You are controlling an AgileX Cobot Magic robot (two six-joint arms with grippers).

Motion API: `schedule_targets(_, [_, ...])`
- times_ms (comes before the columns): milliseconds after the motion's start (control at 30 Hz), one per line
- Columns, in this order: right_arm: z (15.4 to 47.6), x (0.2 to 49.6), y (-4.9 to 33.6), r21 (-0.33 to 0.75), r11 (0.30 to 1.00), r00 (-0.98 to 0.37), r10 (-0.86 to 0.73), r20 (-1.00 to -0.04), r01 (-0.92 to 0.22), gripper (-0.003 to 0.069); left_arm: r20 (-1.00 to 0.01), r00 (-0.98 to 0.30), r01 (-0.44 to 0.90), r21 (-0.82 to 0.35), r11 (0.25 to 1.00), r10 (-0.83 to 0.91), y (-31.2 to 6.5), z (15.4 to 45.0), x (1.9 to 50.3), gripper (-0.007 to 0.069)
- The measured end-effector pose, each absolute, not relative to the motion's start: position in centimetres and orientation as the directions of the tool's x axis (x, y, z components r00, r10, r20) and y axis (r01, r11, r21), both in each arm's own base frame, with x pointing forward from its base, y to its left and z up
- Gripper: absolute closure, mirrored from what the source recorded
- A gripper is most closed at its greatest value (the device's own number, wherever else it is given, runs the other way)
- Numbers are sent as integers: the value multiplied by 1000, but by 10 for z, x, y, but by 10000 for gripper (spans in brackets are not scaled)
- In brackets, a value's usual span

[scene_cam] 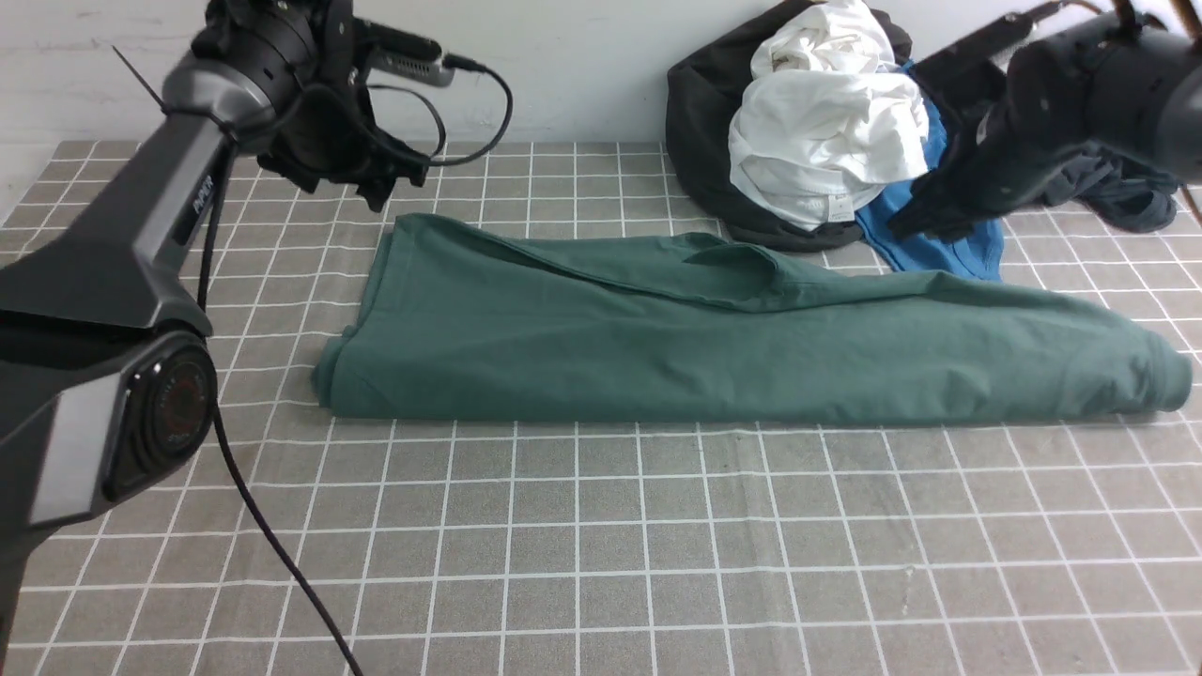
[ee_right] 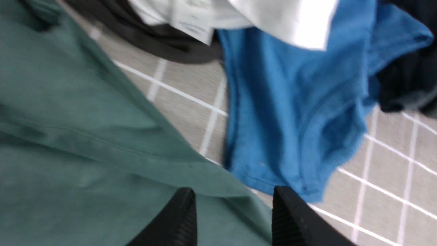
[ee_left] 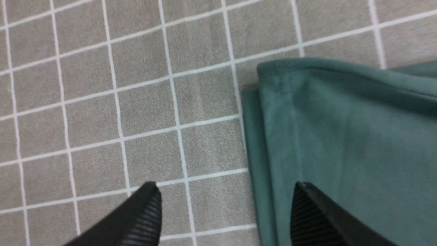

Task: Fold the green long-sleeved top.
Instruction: Use both arms to drag the lower edge of the fabric forward and fold it over the upper edge

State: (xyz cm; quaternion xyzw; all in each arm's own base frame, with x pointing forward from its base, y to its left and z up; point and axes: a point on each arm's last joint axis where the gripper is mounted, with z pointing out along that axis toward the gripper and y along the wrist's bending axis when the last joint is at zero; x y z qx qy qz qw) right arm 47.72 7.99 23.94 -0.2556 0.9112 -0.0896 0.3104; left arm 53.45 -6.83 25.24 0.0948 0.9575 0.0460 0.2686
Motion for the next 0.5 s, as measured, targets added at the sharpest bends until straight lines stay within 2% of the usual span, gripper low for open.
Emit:
schedule_targets(33, [235, 475, 93, -286, 826, -645, -559, -520, -485, 442, -522, -823, 184, 124, 975, 222, -70, 266, 530, 162])
schedule_targets(67, [235, 475, 94, -271, 832, -650, -549, -526, -483, 442, -521, -823, 189, 122, 974, 225, -70, 266, 530, 163])
schedule_targets(100, [219, 474, 111, -194, 797, -626, -577, -525, -571, 527, -547, -803, 221, 98, 970, 238, -73, 283, 524, 185])
schedule_targets(133, [217, 474, 111, -200, 788, -620, -590, -517, -583, 537, -547, -802, 223, 99, 970, 240, -73, 285, 524, 188])
schedule_targets(167, [209, 474, 117, -157, 780, -618, -586, -525, -606, 566, -553, -797, 234, 87, 968, 242, -74, 289, 521, 204])
schedule_targets(200, [182, 477, 127, -101, 729, -589, -619, -520, -677, 631, -574, -782, 255, 62, 965, 244, -76, 307, 514, 244])
schedule_targets(233, [179, 477, 128, -88, 733, -595, -610, -523, -674, 631, -572, -782, 257, 63, 964, 246, -76, 306, 514, 249])
schedule_targets(267, [158, 481, 133, -85, 690, -552, -640, -535, -719, 657, -594, -763, 274, 56, 960, 253, -77, 324, 506, 290])
schedule_targets(300, [145, 485, 135, -98, 677, -527, -648, -550, -730, 664, -609, -750, 284, 55, 957, 257, -77, 335, 500, 321])
schedule_targets(367, [138, 492, 135, -126, 687, -503, -631, -590, -715, 669, -629, -733, 292, 55, 955, 260, -77, 351, 492, 365])
schedule_targets(400, [137, 502, 134, -197, 707, -460, -620, -636, -680, 671, -654, -709, 298, 64, 953, 265, -75, 373, 479, 409])
schedule_targets(433, [135, 510, 130, -236, 743, -447, -590, -673, -626, 671, -672, -688, 305, 78, 949, 276, -73, 390, 467, 448])
schedule_targets(500, [135, 520, 121, -242, 819, -452, -504, -736, -520, 671, -688, -666, 311, 95, 946, 288, -70, 412, 449, 486])
